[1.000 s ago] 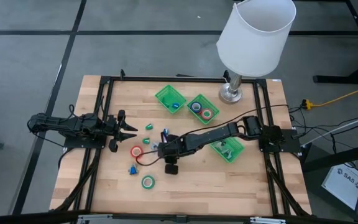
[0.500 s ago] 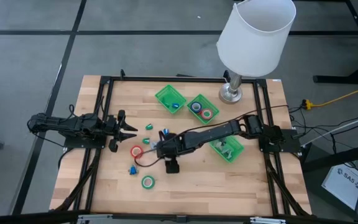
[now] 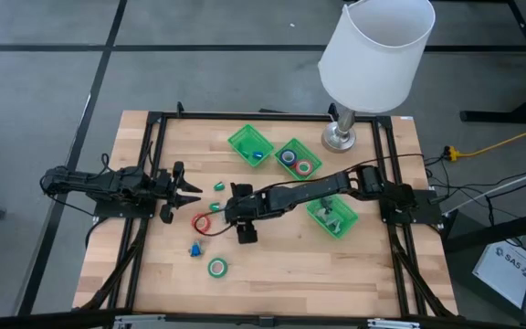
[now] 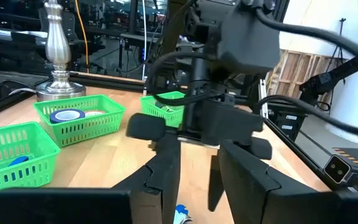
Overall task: Pick and place Stapler, Stapler remover, tape
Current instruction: Put the middle blue stapler into the top basket
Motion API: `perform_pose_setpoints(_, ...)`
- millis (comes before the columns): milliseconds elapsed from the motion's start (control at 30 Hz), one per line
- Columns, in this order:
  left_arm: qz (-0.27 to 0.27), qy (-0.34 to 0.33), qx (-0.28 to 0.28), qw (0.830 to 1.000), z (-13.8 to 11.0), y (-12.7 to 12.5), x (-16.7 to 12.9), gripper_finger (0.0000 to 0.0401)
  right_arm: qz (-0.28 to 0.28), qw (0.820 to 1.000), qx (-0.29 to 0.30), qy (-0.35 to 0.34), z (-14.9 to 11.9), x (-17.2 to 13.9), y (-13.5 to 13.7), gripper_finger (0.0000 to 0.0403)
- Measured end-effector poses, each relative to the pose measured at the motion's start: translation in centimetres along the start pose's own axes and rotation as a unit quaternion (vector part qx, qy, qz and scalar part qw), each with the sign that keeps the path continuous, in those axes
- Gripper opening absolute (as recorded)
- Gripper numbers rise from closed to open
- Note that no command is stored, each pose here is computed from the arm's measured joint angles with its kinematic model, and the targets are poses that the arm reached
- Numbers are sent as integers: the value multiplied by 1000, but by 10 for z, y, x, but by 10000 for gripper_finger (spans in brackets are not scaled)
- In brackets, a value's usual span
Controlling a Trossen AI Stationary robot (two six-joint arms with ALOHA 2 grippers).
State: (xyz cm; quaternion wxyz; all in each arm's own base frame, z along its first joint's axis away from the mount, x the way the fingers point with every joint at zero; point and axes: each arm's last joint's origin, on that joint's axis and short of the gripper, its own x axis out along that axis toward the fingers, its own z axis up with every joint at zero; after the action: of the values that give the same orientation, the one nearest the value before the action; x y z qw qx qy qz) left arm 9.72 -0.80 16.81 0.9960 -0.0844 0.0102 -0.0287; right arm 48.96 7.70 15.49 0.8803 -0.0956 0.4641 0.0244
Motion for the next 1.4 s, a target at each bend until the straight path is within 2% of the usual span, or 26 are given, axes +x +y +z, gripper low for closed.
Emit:
perform_pose_setpoints(267,0,0,0,1000,0,0,0,107,-1,1000,19,2,-3,6,-16,273)
perform_pose_setpoints(400,0,0,0,1000,0,0,0,107,6,1000,18,1,-3,6,-16,273)
perform_pose_setpoints(733,0,0,0,1000,0,0,0,107,15,1000,14,12,-14,32,-12,273)
perform_pose_setpoints(1000,0,0,0,1000,0,0,0,107,13,999,47,13,-14,34,-12,269)
perform_pose_setpoints(1233,0,0,0,1000,0,0,0,107,17,993,113,26,-15,33,-7,206)
perform_pose_setpoints(1400,0,0,0,1000,0,0,0,107,24,990,131,39,-17,31,2,147)
